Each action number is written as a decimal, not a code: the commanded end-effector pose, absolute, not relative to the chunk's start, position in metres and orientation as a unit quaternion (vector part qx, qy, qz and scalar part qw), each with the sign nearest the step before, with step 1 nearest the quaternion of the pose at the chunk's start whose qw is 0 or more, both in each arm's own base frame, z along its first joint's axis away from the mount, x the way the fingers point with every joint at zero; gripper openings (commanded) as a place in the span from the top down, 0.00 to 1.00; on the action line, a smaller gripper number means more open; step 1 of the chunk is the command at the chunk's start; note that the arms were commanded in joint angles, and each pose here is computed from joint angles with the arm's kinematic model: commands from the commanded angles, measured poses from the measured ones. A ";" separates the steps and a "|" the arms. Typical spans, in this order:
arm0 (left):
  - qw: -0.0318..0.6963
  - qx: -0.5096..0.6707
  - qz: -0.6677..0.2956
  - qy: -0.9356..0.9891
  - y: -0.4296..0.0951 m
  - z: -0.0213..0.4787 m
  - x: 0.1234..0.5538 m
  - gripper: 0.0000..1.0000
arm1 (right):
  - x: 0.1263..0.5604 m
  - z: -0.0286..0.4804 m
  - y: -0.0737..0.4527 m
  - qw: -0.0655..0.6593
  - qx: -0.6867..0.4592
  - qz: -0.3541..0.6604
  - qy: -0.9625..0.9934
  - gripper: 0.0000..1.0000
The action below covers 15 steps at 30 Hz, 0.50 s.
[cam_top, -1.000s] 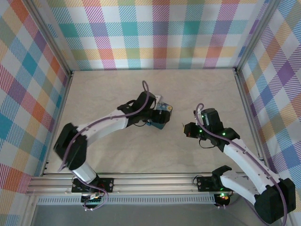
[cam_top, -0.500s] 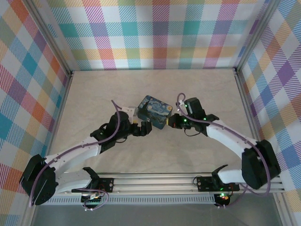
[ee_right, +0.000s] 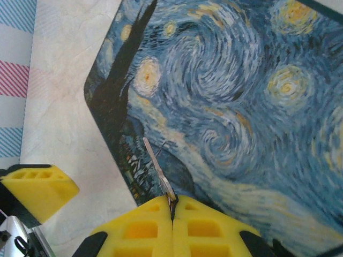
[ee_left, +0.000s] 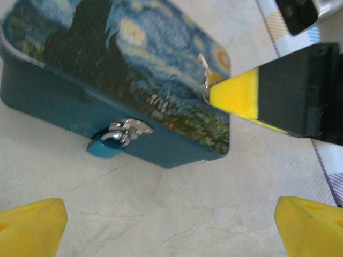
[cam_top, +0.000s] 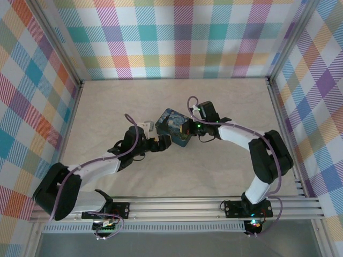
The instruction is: Unlock a padlock with a key
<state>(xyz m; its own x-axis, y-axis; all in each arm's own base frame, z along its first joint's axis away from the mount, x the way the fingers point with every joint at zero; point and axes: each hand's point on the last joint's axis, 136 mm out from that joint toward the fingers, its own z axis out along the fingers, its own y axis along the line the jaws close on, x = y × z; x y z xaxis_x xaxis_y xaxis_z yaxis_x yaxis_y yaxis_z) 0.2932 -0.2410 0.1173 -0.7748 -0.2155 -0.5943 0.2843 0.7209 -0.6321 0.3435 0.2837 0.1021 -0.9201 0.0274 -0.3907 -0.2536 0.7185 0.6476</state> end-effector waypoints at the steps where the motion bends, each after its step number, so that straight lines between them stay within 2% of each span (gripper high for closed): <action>1: 0.338 0.027 -0.405 0.849 -0.248 0.123 0.298 0.02 | 0.348 0.102 0.291 0.197 -0.083 0.373 0.903 1.00; 10: 0.330 0.056 -0.391 0.858 -0.249 0.103 0.313 0.04 | 0.335 0.070 0.278 0.159 -0.077 0.336 0.925 1.00; 15: 0.336 0.080 -0.386 0.855 -0.254 0.099 0.325 0.08 | 0.327 0.062 0.273 0.144 -0.075 0.326 0.931 1.00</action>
